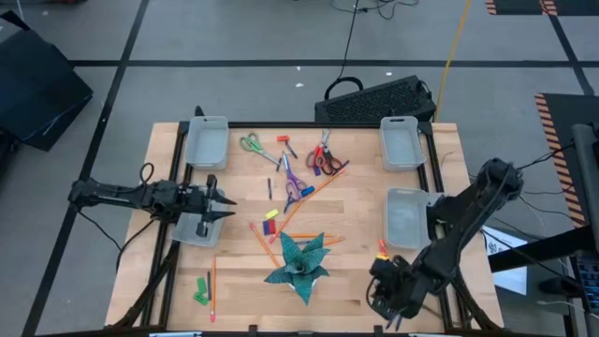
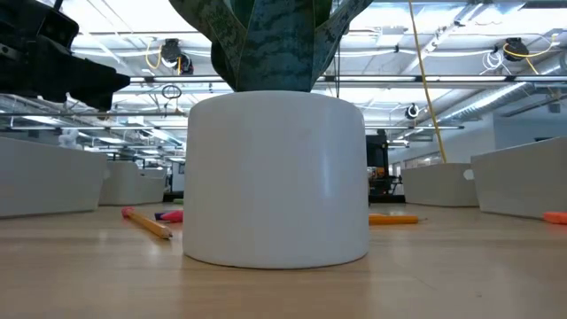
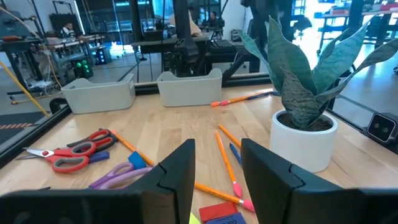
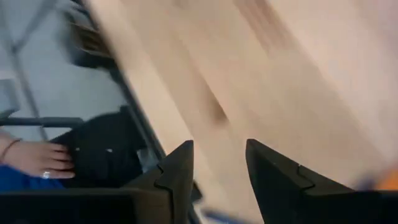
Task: Sort crayons/erasers/pens/pencils in bins
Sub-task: Put the blue crayon into the bottom right gray bin
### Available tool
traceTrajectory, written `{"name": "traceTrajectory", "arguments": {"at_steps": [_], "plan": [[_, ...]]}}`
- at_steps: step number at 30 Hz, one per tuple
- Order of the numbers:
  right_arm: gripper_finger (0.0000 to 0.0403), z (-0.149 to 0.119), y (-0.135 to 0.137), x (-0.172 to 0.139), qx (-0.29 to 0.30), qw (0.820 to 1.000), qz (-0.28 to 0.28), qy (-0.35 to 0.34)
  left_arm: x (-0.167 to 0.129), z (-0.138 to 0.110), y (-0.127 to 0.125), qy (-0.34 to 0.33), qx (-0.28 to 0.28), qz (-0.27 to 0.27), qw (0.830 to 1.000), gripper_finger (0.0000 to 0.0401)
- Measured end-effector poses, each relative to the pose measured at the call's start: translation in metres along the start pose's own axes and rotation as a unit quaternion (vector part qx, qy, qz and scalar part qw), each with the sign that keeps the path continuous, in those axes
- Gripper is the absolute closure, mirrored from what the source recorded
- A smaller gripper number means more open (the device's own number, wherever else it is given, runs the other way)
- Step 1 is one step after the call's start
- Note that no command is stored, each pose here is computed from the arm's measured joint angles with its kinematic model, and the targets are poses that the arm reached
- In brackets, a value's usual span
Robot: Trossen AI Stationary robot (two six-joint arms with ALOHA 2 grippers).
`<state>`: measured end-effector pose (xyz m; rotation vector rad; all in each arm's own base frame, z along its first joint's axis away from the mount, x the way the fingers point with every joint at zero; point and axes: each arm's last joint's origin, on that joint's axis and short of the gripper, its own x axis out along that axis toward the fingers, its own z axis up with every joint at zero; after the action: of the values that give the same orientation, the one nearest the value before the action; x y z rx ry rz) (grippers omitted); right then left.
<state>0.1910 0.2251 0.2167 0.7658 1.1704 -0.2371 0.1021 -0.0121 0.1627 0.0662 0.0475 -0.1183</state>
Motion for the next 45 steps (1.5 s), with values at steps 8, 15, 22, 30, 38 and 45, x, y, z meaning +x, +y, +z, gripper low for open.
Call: {"name": "traceTrajectory", "arguments": {"at_steps": [8,15,22,30,38,45], "plan": [[0.0268,-0.029,-0.006,0.039,0.147,0.976,-0.099,0.129,0.000,0.000,0.000,0.000,0.000,0.000,1.000,0.0268],[0.0275,-0.047,0.032,0.053,0.209,0.961,-0.067,0.169,0.000,0.000,0.000,0.000,0.000,0.000,1.000,0.0268],[0.0282,-0.053,0.039,0.048,0.266,0.950,-0.075,0.145,0.000,0.000,0.000,0.000,0.000,0.000,1.000,0.0268],[0.0278,-0.057,0.022,0.057,0.352,0.912,-0.131,0.165,0.000,0.000,0.000,0.000,0.000,0.000,1.000,0.0267],[0.0235,-0.045,0.007,0.076,0.375,0.904,-0.112,0.176,0.000,0.000,0.000,0.000,0.000,0.000,1.000,0.0268],[0.0212,-0.040,0.003,0.083,0.381,0.901,-0.096,0.181,0.000,0.000,0.000,0.000,0.000,0.000,1.000,0.0268]]}}
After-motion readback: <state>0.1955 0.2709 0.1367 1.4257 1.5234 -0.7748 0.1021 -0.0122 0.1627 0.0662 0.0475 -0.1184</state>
